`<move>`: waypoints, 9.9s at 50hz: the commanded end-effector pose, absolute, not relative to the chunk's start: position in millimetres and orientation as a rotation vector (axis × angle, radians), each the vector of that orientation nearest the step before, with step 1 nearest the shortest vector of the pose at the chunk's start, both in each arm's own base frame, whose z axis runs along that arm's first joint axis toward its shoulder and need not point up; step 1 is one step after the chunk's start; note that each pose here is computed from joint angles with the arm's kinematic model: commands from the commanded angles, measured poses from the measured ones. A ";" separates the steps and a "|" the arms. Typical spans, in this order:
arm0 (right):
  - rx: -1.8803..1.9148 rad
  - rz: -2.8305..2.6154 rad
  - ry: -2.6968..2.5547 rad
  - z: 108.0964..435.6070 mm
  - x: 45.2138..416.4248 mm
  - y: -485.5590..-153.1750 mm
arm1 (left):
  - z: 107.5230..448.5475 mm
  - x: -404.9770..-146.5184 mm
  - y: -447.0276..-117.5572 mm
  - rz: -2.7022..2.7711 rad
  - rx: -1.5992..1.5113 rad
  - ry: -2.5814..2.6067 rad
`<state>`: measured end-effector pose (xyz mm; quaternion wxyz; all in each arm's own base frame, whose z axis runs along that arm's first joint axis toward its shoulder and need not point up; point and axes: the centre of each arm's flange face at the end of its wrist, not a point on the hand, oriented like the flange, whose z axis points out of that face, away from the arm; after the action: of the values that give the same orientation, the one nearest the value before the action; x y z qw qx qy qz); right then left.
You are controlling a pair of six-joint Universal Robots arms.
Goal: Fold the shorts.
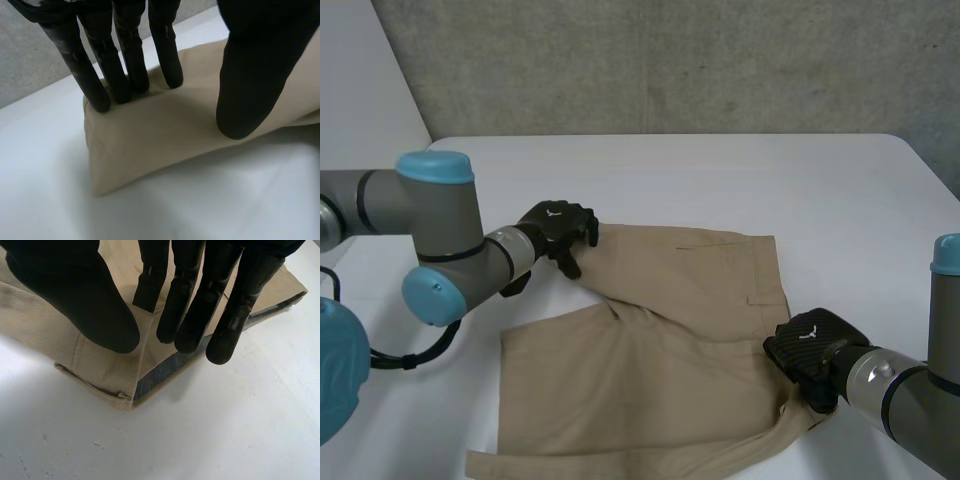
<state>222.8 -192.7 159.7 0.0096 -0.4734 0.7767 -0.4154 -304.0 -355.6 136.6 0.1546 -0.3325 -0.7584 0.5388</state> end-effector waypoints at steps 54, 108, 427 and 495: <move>-1.482 -1.331 2.422 157.0 223.8 -192.3 | 282.9 -313.5 -299.2 1.979 -0.740 -1.807; -1.511 -1.283 2.410 149.3 226.6 -182.0 | 227.0 -275.9 -295.1 1.878 -0.513 -2.061; -0.633 -2.721 1.607 416.4 238.0 -285.0 | 428.4 -268.3 -275.1 2.607 -0.065 -1.466; -1.640 -1.180 2.605 177.8 177.9 -171.8 | 170.6 -226.0 -86.2 1.216 -1.108 -2.635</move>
<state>176.2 -166.0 177.4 -0.0783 -0.5016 0.7914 -0.3404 -215.6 -78.2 164.8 -0.0129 -0.3559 -0.8519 0.3839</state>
